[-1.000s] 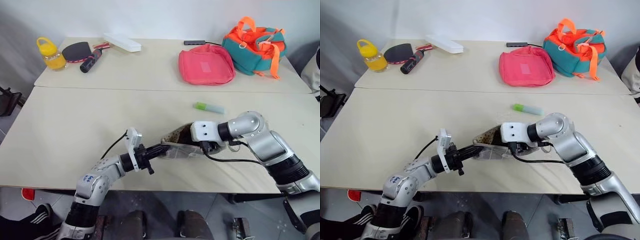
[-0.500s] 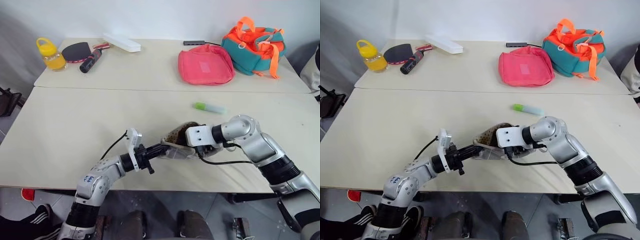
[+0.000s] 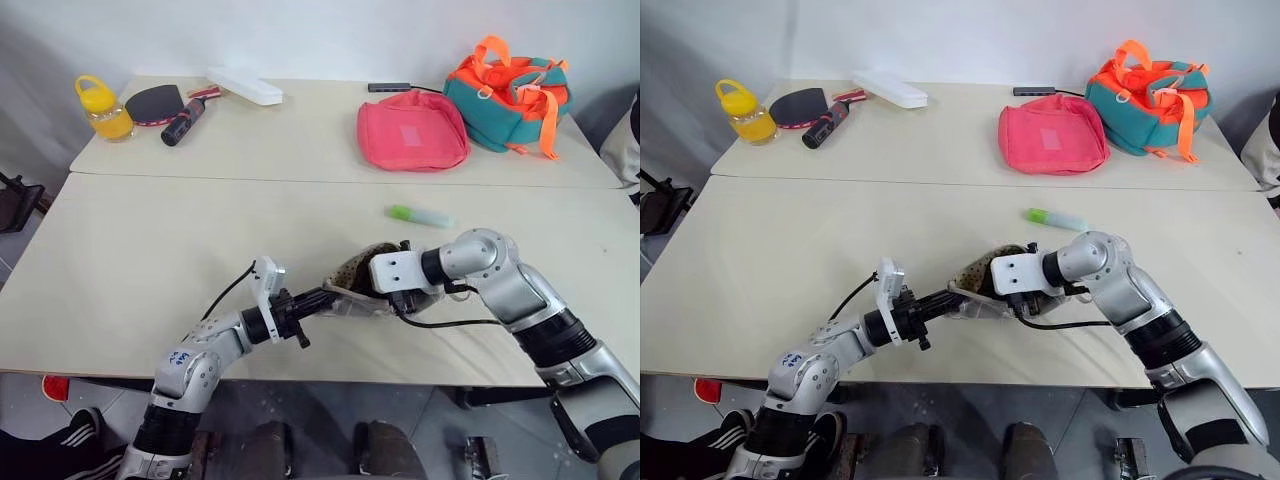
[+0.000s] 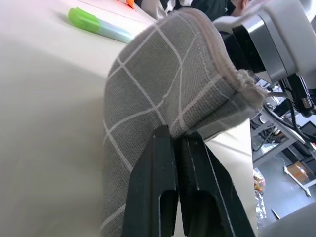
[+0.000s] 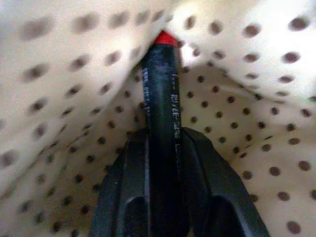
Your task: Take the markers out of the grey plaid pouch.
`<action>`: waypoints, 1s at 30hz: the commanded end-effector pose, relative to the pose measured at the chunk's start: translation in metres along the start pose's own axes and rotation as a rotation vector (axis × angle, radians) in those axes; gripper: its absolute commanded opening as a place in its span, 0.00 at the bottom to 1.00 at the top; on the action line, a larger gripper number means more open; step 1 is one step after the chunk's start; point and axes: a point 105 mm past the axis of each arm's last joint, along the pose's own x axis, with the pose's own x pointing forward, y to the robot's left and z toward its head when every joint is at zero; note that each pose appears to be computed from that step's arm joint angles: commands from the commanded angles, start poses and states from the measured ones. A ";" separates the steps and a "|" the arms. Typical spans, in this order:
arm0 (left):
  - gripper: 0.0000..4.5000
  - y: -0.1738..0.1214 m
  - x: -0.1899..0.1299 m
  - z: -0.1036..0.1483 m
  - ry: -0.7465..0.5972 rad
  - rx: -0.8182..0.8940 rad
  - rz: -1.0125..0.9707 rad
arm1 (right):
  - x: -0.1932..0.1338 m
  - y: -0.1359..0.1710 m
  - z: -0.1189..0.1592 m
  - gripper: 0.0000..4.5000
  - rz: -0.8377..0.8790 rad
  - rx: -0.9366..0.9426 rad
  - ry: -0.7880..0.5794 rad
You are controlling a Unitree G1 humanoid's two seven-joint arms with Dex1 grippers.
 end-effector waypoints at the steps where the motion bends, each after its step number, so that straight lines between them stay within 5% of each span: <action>1: 0.00 0.004 -0.004 -0.002 0.005 0.007 0.030 | -0.005 0.005 -0.010 0.12 0.017 0.066 0.013; 14: 0.00 0.005 -0.005 0.007 -0.016 0.022 0.026 | -0.075 -0.013 0.033 0.12 -0.011 0.250 -0.225; 22: 0.00 0.009 -0.009 0.016 -0.029 0.057 0.037 | -0.084 -0.017 0.049 0.12 -0.024 0.259 -0.324; 30: 0.00 0.021 -0.025 0.028 -0.049 0.098 0.080 | -0.083 -0.021 0.029 0.12 -0.065 0.260 -0.233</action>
